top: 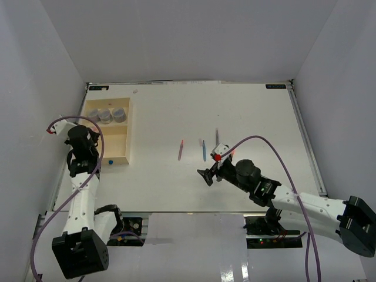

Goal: Sort the stationery into containers
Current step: Place the pen in the storage box.

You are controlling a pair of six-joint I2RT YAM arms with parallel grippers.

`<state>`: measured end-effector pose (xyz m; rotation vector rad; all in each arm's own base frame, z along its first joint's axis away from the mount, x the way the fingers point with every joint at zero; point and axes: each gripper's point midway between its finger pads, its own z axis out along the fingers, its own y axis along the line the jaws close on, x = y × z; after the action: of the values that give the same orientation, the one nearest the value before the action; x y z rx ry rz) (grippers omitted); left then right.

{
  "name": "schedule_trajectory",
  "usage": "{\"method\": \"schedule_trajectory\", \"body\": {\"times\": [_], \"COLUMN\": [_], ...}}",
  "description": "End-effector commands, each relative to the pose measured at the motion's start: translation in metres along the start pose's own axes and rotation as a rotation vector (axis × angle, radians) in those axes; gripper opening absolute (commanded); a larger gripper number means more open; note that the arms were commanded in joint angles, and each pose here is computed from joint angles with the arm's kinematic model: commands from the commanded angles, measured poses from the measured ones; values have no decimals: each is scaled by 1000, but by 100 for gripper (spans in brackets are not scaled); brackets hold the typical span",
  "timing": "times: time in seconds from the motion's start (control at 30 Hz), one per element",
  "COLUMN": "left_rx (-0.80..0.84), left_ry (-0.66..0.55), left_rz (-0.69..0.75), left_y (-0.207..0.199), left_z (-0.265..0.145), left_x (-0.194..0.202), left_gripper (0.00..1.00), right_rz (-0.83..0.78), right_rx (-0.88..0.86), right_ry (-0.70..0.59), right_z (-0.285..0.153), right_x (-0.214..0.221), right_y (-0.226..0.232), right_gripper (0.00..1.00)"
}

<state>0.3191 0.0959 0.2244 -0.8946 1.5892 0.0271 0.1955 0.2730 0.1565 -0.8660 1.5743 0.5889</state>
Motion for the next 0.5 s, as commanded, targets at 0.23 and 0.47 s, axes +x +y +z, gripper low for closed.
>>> {"method": "schedule_trajectory", "body": {"times": [0.23,0.47], "left_rx": [-82,-144], "left_ry": [-34,45], "left_rz": [-89,-141], "left_y": [35,72], "left_z": [52,71], "left_x": [-11,10], "left_gripper": [0,0], "right_rz": [47,48], "right_rx": [15,27], "right_ry": [-148,-142], "right_z": [-14,-13], "right_x": [-29,-27], "right_y": [-4,-6], "right_gripper": [90,90]}}
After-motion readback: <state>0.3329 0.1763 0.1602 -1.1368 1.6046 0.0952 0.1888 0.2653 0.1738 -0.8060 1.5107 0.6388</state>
